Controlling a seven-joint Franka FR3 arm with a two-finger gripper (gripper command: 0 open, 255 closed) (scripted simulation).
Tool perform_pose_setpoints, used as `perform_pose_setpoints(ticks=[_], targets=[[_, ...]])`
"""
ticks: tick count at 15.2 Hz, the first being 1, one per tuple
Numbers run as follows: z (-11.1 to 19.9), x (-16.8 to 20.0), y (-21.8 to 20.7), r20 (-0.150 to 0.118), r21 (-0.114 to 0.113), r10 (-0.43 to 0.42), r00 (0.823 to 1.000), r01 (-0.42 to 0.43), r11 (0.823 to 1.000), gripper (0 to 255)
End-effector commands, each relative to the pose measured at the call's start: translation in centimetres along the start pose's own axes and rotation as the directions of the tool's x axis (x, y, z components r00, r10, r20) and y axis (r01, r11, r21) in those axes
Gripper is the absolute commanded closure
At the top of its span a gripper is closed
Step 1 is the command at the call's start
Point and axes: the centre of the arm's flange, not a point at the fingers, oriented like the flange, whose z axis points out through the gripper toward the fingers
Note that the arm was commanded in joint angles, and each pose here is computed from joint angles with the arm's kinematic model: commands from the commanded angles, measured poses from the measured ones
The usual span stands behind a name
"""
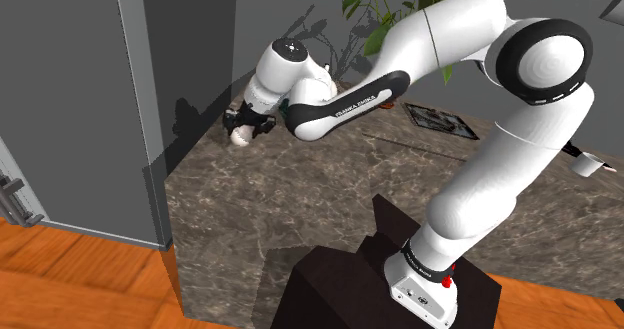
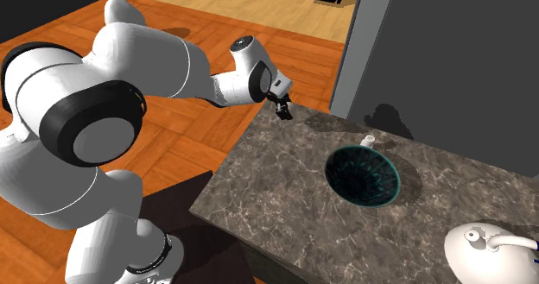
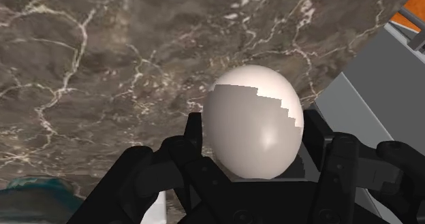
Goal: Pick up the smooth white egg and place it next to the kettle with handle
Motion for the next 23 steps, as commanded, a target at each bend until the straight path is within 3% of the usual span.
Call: perform_pose_setpoints(ticks=[1,23], targets=[[-1.0,0.5,-0.2,0.001,0.0,0.0,1.0,0.0,1.0,255],[-11.3,5.5,-2.2,0.001,0.0,0.0,1.0,0.0,1.0,255]])
